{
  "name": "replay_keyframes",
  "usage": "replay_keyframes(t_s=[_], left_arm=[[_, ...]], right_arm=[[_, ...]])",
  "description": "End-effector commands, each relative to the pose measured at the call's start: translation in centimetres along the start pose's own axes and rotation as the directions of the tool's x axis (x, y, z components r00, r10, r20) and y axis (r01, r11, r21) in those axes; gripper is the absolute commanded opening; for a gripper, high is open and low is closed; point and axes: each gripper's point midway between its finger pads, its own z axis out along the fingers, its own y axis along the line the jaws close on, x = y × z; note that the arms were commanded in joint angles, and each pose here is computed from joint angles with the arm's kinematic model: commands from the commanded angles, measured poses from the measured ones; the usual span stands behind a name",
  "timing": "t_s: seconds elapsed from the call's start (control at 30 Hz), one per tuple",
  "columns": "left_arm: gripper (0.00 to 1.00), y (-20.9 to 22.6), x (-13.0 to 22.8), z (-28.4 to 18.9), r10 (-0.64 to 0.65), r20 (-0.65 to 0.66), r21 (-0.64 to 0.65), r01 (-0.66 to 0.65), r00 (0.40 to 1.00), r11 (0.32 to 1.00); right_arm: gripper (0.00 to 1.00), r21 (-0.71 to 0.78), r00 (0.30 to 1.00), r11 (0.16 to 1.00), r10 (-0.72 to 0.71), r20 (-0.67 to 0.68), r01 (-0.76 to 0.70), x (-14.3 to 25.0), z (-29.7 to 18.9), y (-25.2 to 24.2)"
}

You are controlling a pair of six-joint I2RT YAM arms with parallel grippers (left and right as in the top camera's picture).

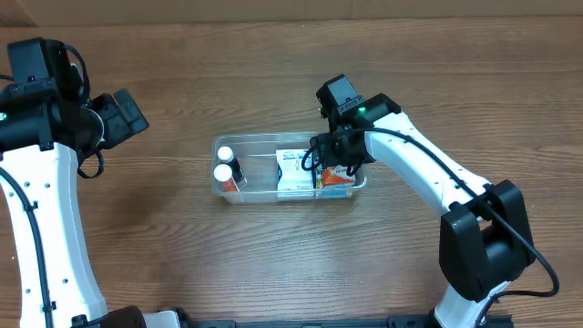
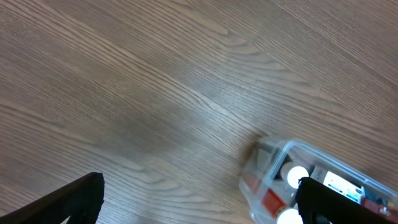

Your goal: Pack container

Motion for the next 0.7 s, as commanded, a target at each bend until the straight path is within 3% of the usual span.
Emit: replay_keyframes(t_s=[0.0,0.13,0.23,0.3,0.43,0.67], left_arm=[[1.0,-0.2,-0.2,-0.6,0.036,0.014,0.01,-0.036,0.999,0.999],[1.0,-0.5,-0.1,-0.6,0.065,0.01,0.027,-0.066,0.998,0.997],[1.0,-2.5,0.1,-0.7,0.137,0.013,0.112,-0.138,0.99,0.984],[1.0,-3.9,0.3,-0.7,0.203,0.027,0.141,-0.205,0.979,0.969],[1.0,-8.2,1.0,-1.0,0.416,0.104,0.171,-0.429,0.903,0.887],[1.0,-9.6,0.0,-1.3,0.437,0.174,0.138,-0.462,0.882,0.876]], right_arm=[[1.0,0.037,1.0,0.999,0.004,0.03,-0.005,-0.6,-0.6,-0.6],[1.0,0.041,0.987,0.998,0.038,0.157,-0.045,-3.4,-5.0,-0.5],[1.0,-0.028,0.934,0.997,0.076,0.348,-0.071,-7.0,-11.7,-0.4],[1.0,-0.047,0.906,0.993,0.117,0.408,-0.107,-8.1,-14.1,-1.7],[1.0,-0.066,0.883,0.977,0.213,0.418,-0.204,-8.7,-15.2,-6.1],[1.0,-0.063,0.838,0.947,0.308,0.45,-0.314,-9.6,-15.9,-12.5]])
